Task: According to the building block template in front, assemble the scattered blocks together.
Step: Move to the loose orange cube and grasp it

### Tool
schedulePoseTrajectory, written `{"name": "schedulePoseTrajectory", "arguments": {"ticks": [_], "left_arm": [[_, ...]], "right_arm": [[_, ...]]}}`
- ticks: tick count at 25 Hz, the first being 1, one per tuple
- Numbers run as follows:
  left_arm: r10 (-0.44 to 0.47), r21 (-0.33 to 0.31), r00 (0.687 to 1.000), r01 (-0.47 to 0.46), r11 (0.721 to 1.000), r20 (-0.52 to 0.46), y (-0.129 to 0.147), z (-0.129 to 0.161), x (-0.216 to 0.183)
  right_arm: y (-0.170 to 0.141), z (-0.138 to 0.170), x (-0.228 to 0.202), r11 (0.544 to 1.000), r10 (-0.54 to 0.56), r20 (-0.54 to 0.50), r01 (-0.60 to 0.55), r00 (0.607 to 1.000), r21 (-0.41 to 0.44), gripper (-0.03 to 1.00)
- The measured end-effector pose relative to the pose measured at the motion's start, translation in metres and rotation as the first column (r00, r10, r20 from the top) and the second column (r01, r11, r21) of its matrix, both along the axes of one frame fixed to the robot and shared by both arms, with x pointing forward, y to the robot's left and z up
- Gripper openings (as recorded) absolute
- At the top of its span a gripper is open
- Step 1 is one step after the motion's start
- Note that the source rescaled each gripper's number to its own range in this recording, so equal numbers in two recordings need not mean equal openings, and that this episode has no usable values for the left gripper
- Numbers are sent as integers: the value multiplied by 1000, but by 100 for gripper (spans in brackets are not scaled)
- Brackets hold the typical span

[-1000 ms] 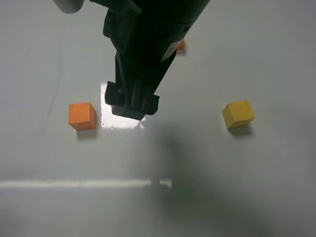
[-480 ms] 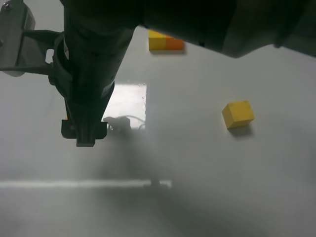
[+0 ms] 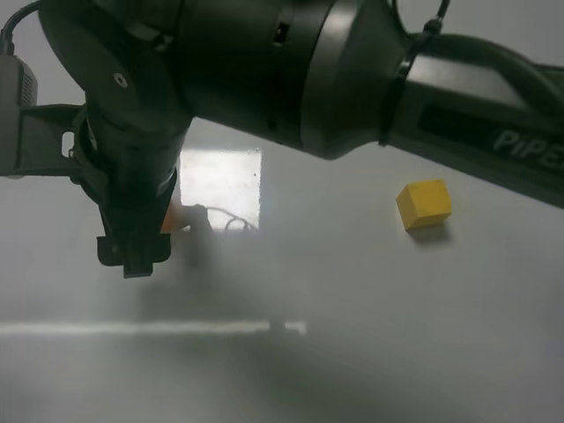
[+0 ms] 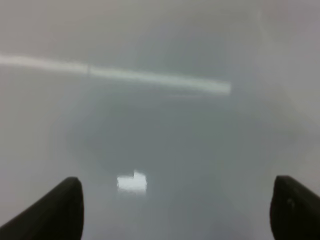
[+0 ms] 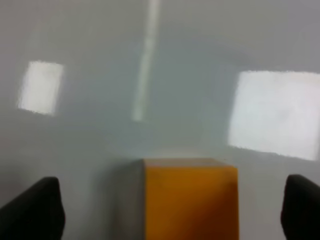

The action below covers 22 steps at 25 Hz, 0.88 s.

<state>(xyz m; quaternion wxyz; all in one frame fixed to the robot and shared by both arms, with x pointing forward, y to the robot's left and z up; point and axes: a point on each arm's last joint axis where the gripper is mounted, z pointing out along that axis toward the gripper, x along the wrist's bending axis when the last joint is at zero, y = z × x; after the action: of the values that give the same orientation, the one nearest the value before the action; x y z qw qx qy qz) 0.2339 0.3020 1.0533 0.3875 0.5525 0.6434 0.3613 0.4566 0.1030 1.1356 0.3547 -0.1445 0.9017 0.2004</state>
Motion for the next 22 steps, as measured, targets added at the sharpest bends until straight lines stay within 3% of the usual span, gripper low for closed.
{"name": "schedulePoseTrajectory", "arguments": {"ticks": [5,14,18,22], "left_arm": [[0,1,1000,0,1000,0,0,0,0],[0,1,1000,0,1000,0,0,0,0],[0,1,1000,0,1000,0,0,0,0],[0,1,1000,0,1000,0,0,0,0]], "right_arm": [[5,-12,10,1000,-9,-5,9,1000,-13,98],[1,-22,25,999,-43,-43,42,998,-20,87],[2,-23,24,999,-36,-57,35,998,-16,71],[4,-25,25,999,-32,-57,31,998,-17,41]]}}
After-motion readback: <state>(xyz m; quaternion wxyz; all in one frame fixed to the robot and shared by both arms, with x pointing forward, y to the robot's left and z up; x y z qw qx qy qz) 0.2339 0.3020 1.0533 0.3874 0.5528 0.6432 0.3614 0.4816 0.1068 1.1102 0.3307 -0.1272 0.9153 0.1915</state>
